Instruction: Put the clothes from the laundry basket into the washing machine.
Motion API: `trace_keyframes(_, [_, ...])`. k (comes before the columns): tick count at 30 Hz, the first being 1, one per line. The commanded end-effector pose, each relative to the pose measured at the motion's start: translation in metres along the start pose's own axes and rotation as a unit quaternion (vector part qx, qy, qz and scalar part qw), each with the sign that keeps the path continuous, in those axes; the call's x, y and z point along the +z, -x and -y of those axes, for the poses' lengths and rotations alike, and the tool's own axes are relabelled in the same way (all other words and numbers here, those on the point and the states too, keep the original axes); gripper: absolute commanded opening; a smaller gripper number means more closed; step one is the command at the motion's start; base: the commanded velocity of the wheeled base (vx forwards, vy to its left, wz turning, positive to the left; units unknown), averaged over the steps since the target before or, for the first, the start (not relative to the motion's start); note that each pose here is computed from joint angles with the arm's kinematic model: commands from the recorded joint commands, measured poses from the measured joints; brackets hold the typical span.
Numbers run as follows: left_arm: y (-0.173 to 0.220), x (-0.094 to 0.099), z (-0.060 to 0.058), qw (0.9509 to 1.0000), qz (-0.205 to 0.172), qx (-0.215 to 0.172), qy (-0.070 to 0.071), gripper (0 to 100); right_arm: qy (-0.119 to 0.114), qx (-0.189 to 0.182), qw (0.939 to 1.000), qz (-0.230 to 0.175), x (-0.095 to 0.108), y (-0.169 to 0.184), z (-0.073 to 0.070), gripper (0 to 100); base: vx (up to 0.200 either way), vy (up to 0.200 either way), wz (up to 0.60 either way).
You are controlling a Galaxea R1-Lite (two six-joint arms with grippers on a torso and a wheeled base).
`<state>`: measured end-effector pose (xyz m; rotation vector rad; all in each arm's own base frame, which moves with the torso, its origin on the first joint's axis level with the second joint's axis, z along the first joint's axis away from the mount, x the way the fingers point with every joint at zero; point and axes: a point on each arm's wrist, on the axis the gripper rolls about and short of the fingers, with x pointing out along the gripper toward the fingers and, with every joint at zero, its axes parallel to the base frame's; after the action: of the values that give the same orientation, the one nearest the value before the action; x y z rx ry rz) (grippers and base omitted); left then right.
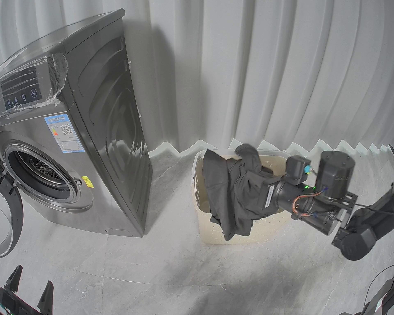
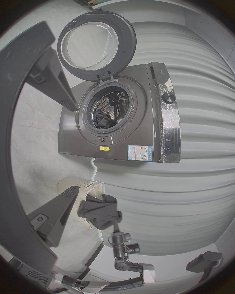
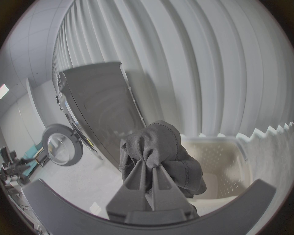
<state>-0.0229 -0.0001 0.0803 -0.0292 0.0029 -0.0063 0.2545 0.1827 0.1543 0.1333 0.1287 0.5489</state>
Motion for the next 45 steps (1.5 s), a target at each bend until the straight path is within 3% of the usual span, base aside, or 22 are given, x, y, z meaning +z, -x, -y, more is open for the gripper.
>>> trace_keyframes(1, [0.0, -0.005, 0.0, 1.0, 0.0, -0.001, -0.001, 100, -0.009, 0.015, 0.9945, 0.103, 0.055, 0.061, -0.007, 0, 0.0, 0.0, 0.0])
trace_keyframes(5, [0.0, -0.005, 0.0, 1.0, 0.0, -0.001, -0.001, 100, -0.007, 0.032, 0.9904, 0.134, 0.07, 0.09, -0.011, 0, 0.0, 0.0, 0.0])
trace_keyframes(12, [0.0, -0.005, 0.0, 1.0, 0.0, -0.001, 0.003, 100, -0.002, 0.043, 0.9854, 0.164, 0.083, 0.108, -0.014, 0, -0.086, 0.0, 0.0])
trace_keyframes(27, [0.0, -0.005, 0.0, 1.0, 0.0, -0.002, 0.002, 100, 0.0, 0.054, 0.986, 0.157, 0.08, 0.109, -0.014, 0, -0.2, 0.0, 0.0])
trace_keyframes(39, [0.0, -0.005, 0.0, 1.0, 0.0, -0.001, 0.004, 100, 0.0, 0.058, 0.9873, 0.148, 0.074, 0.108, -0.015, 0, 0.0, 0.0, 0.0])
trace_keyframes(45, [0.0, -0.005, 0.0, 1.0, 0.0, -0.001, 0.006, 100, 0.001, 0.061, 0.988, 0.142, 0.071, 0.106, -0.015, 0, 0.0, 0.2, 0.0])
